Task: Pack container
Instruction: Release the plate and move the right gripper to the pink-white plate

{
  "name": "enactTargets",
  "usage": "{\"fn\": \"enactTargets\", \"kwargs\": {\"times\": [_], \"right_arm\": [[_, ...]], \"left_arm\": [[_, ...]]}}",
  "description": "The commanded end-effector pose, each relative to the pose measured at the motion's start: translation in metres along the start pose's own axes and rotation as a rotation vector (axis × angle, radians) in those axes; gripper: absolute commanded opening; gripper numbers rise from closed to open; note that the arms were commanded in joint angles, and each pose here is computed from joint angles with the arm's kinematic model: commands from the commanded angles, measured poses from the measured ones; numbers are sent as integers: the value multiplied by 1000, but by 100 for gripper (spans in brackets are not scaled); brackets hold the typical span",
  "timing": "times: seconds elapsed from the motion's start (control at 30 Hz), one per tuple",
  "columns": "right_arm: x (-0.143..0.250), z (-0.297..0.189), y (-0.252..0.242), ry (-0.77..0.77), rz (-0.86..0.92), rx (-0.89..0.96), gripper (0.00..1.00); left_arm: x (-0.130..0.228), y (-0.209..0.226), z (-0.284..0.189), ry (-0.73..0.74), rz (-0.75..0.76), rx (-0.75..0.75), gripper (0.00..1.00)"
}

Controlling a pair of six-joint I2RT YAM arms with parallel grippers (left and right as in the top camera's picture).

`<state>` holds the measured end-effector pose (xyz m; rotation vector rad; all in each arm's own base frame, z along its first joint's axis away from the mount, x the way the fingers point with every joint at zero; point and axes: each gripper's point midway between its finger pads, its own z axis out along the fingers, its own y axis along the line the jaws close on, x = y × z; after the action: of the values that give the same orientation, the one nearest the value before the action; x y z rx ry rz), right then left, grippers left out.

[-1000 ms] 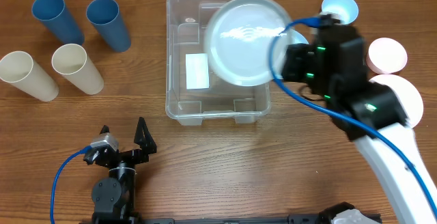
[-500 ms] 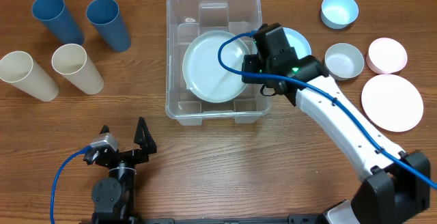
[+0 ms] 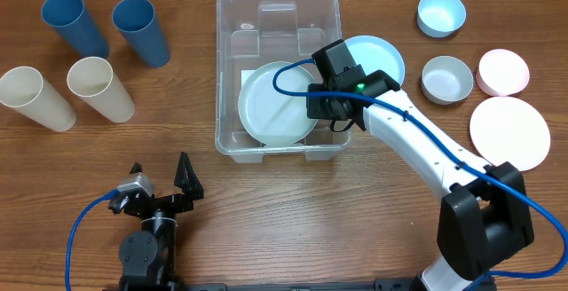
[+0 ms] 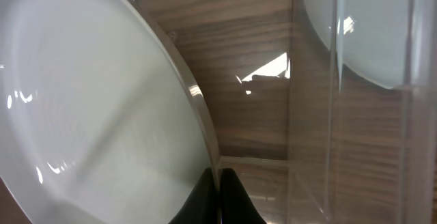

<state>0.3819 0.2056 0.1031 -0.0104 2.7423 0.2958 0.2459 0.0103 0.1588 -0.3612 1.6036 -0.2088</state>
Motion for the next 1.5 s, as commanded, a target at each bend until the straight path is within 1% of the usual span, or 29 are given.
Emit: {"fn": "enactTargets", "kwargs": {"times": [0.0, 0.43, 0.47, 0.53, 0.57, 0.67, 0.8, 0.87, 0.97, 1.07, 1.13, 1.2, 1.27, 1.37, 1.4, 1.47], "right_arm": [[-1, -7, 14, -8, -20, -30, 4], [9, 12, 10, 35, -22, -5, 4], [9, 13, 10, 36, -23, -5, 17], [8, 13, 10, 32, -23, -2, 24], [7, 13, 10, 29, -23, -4, 31], [6, 13, 11, 24, -27, -7, 36], [1, 12, 13, 9, -51, -16, 38], [-7, 5, 23, -2, -54, -53, 39], [-29, -22, 47, -35, -59, -137, 42], [-50, -56, 64, -65, -63, -182, 49], [-62, -81, 67, -89, -57, -181, 54], [-81, -107, 48, -114, 21, -152, 59], [-95, -123, 16, -125, 128, -105, 60], [-106, -131, -51, -113, 304, -20, 64], [-106, -133, -72, -103, 357, 9, 64], [-100, -136, -131, -87, 493, 118, 67]], "left_arm": [[-1, 0, 0, -5, -8, 4, 100], [-1, 0, 0, -5, -8, 4, 100], [-1, 0, 0, -5, -7, 4, 100], [-1, 0, 0, -5, -7, 4, 100], [-1, 0, 0, -5, -8, 4, 100], [-1, 0, 0, -5, -7, 4, 100], [-1, 0, 0, -5, -7, 4, 100], [-1, 0, 0, -5, -8, 4, 100], [-1, 0, 0, -5, -7, 4, 100], [-1, 0, 0, -5, -7, 4, 100], [-1, 0, 0, -5, -7, 4, 100], [-1, 0, 0, -5, -7, 4, 100], [-1, 0, 0, -5, -8, 4, 100], [-1, 0, 0, -5, -8, 4, 100], [-1, 0, 0, -5, -7, 4, 100], [-1, 0, 0, -5, -8, 4, 100]]}}
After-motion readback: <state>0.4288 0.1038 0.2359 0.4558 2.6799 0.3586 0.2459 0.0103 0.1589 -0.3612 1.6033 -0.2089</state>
